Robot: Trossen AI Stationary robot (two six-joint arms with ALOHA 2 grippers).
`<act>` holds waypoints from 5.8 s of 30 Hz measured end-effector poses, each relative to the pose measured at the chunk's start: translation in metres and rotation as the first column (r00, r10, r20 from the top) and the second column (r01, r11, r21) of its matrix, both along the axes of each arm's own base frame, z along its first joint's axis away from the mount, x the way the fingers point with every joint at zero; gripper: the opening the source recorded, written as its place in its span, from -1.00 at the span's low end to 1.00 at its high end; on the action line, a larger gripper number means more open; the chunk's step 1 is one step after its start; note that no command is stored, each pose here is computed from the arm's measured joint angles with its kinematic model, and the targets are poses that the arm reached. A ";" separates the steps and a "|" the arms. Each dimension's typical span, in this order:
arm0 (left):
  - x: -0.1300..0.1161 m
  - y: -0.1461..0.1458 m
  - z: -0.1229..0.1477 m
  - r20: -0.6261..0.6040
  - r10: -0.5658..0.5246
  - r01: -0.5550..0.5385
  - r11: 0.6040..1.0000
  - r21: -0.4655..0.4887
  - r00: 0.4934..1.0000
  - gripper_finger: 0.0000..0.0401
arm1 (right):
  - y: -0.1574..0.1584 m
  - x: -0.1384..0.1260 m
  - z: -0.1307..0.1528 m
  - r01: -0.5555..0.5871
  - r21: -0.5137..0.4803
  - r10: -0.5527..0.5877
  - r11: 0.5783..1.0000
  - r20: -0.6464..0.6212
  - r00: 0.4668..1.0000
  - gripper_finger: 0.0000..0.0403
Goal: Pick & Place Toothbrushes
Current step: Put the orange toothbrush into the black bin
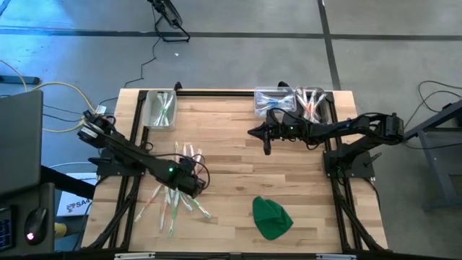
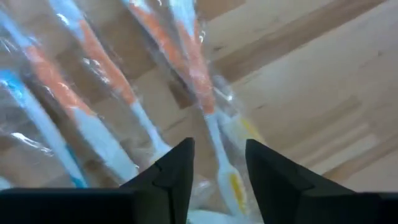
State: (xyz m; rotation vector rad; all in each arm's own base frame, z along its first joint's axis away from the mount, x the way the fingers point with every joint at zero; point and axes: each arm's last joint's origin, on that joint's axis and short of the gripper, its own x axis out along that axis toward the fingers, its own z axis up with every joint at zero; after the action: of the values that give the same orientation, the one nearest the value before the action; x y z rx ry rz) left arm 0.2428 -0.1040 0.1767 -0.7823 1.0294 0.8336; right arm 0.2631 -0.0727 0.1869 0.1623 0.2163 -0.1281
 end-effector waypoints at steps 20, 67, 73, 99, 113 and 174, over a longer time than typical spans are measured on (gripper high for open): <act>0.005 -0.005 -0.015 -0.060 -0.006 0.003 0.998 -0.056 0.998 -0.26 | 0.000 -0.001 -0.004 0.025 0.025 -0.024 0.999 -0.040 0.999 -0.99; -0.028 0.027 0.121 0.175 -0.285 0.153 0.832 0.534 0.942 -1.00 | 0.000 -0.001 -0.003 0.019 0.020 -0.019 1.000 -0.027 0.999 -0.99; -0.029 0.035 0.140 0.233 -0.353 0.157 0.793 0.588 0.906 -1.00 | 0.001 0.002 0.011 -0.050 -0.010 0.051 0.999 0.112 0.992 -0.99; 0.012 0.064 0.172 0.324 -0.568 0.186 0.662 0.726 0.756 -1.00 | 0.017 0.036 0.064 -0.225 -0.025 0.211 0.974 0.462 0.862 0.16; 0.018 0.063 0.166 0.300 -0.587 0.217 0.650 0.728 0.752 -1.00 | 0.026 0.085 0.078 -0.308 -0.070 0.300 0.949 0.503 0.810 0.16; -0.054 0.080 0.175 0.249 -0.399 0.194 0.791 0.580 0.883 -0.36 | 0.026 0.036 0.095 0.181 -0.302 -0.200 0.936 -0.033 0.979 -0.98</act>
State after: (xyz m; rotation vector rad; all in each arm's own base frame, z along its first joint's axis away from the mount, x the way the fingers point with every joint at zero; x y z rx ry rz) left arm 0.1891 -0.0241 0.3517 -0.2490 0.5187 0.6218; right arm 0.2988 -0.0469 0.2817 -0.1227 0.2415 -0.3571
